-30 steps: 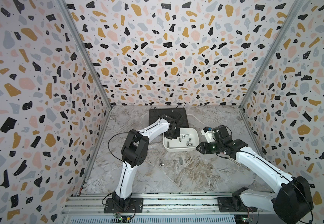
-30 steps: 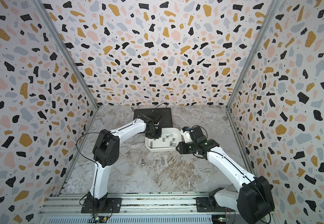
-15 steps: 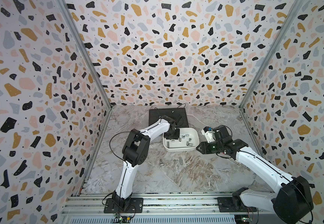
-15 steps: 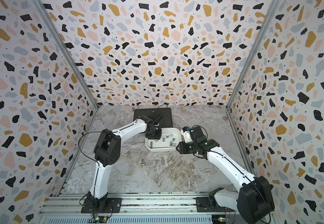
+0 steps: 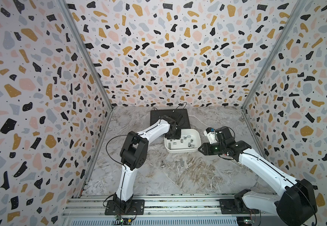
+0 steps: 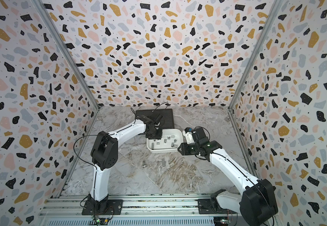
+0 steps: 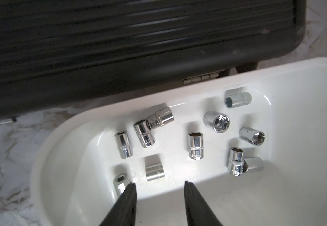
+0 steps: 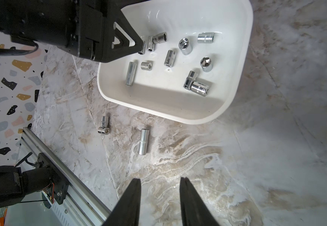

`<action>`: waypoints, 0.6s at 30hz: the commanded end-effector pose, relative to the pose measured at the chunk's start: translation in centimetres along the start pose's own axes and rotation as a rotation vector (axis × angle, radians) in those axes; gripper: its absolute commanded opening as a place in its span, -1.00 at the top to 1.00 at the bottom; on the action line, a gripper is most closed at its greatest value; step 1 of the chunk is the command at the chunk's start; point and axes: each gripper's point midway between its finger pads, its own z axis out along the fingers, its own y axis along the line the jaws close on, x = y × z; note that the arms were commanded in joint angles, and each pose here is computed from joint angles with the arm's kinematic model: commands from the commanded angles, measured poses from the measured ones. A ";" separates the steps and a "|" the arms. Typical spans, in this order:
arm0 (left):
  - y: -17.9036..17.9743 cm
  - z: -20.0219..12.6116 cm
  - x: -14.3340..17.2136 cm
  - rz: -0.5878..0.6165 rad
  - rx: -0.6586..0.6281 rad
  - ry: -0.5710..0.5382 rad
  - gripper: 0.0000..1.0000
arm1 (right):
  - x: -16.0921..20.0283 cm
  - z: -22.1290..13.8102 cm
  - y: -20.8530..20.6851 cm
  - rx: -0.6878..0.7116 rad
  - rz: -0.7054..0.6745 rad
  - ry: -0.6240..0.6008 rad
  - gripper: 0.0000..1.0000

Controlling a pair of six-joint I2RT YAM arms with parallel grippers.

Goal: Put the socket on the desktop into the storage box
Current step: Place the socket head in the storage box, then pick up the socket head at the center of the board.

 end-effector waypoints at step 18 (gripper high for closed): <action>0.2 -7.3 1.5 0.030 0.086 -0.123 0.11 | 0.1 -1.3 0.1 0.009 0.009 -0.026 0.23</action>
